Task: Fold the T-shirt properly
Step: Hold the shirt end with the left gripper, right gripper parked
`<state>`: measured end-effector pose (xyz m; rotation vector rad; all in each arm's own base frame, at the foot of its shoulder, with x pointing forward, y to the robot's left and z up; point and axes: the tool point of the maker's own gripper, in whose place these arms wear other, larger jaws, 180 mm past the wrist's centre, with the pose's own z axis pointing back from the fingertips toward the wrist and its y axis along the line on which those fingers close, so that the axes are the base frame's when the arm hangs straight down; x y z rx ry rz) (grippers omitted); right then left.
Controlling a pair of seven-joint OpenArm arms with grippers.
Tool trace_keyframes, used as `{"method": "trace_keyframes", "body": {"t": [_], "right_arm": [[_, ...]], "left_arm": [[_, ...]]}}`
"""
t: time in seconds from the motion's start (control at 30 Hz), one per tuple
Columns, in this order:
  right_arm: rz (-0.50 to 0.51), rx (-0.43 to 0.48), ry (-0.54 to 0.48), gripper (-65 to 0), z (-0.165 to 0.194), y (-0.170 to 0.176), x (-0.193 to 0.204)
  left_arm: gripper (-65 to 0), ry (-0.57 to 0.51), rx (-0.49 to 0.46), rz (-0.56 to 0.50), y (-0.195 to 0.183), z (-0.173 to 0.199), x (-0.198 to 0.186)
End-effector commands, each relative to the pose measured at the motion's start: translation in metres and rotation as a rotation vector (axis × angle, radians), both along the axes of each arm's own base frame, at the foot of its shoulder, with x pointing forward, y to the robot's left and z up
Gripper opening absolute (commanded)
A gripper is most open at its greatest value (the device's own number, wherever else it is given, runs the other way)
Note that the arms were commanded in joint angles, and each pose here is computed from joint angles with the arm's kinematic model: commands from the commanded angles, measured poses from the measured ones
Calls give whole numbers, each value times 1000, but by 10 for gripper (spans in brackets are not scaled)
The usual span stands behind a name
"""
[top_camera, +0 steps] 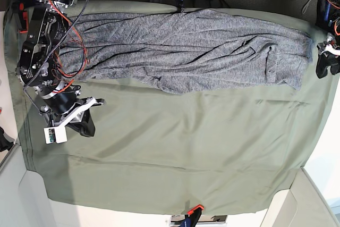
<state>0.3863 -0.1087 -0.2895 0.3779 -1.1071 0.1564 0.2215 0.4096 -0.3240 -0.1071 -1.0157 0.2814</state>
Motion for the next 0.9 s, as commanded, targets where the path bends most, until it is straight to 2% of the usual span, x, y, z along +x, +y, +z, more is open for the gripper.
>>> {"method": "trace_keyframes", "body": {"t": [0.0,0.23,0.43,0.6,0.87], "right_arm": [[4,11,-58,-650,18,0,7],[7,7,-43,-650,15,1,5],[9,5,-37,-650,14,1,5],[10,2,-30,-650,13,1,4],[11,6,-31,-650,13,1,4]], "left_arm": [[-207,-31,-1,2,9,10,4],[-207,35,-158,32,18,-30,-2],[-207,33,-275,53,17,-37,1],[-207,72,-290,32,8,-47,-1],[-207,203,-295,-113,-32,-74,3]]}}
